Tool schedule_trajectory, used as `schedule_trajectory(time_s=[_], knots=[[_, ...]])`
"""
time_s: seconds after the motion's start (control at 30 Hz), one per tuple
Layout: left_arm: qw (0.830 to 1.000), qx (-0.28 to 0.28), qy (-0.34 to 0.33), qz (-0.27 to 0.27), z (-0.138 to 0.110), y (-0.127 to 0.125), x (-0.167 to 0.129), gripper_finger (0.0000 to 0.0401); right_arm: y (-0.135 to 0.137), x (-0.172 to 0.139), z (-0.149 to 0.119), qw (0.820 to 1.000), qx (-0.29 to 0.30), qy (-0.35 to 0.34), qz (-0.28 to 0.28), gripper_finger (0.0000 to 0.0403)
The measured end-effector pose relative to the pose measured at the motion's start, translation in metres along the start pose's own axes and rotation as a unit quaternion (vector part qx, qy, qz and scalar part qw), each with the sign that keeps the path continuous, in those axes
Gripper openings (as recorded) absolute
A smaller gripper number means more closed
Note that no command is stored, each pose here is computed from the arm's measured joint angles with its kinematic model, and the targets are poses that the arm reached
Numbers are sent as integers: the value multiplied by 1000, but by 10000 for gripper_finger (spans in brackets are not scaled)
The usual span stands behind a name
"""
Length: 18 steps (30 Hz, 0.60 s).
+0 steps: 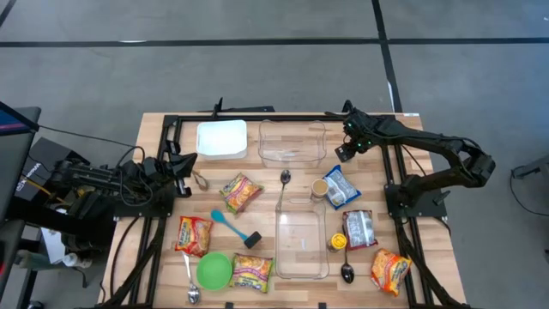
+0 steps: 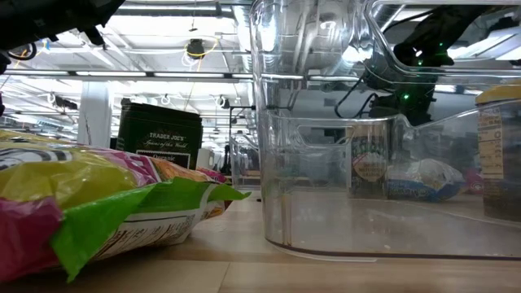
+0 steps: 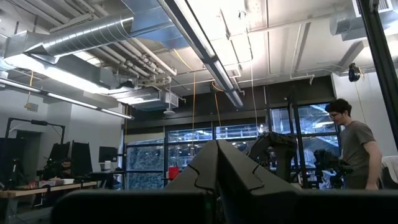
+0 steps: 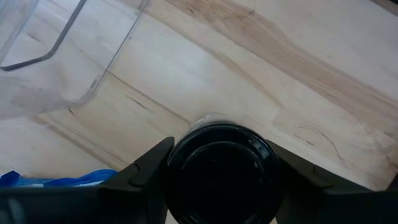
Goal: Pick & Place Food Item
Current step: Put the black seasoning bottle into the top transparent bin
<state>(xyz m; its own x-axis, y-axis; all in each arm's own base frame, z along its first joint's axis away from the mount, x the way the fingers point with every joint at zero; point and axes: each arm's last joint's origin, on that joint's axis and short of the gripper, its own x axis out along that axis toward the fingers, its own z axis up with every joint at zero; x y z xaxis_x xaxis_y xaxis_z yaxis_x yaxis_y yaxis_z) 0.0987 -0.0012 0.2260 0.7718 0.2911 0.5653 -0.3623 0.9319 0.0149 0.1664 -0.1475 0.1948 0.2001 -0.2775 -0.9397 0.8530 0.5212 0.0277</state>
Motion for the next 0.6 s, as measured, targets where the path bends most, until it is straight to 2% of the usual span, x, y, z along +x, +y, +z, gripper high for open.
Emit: schedule_trajectory(time_s=[0.13, 0.27, 0.6], knots=[[1000, 0, 0, 0, 0, 0, 0, 0, 0, 0, 0, 1000, 0, 0, 0, 211], [1000, 0, 0, 0, 0, 0, 0, 0, 0, 0, 0, 1000, 0, 0, 0, 199], [1000, 0, 0, 0, 0, 0, 0, 0, 1, -8, 6, 1000, -1, -1, 0, 206]])
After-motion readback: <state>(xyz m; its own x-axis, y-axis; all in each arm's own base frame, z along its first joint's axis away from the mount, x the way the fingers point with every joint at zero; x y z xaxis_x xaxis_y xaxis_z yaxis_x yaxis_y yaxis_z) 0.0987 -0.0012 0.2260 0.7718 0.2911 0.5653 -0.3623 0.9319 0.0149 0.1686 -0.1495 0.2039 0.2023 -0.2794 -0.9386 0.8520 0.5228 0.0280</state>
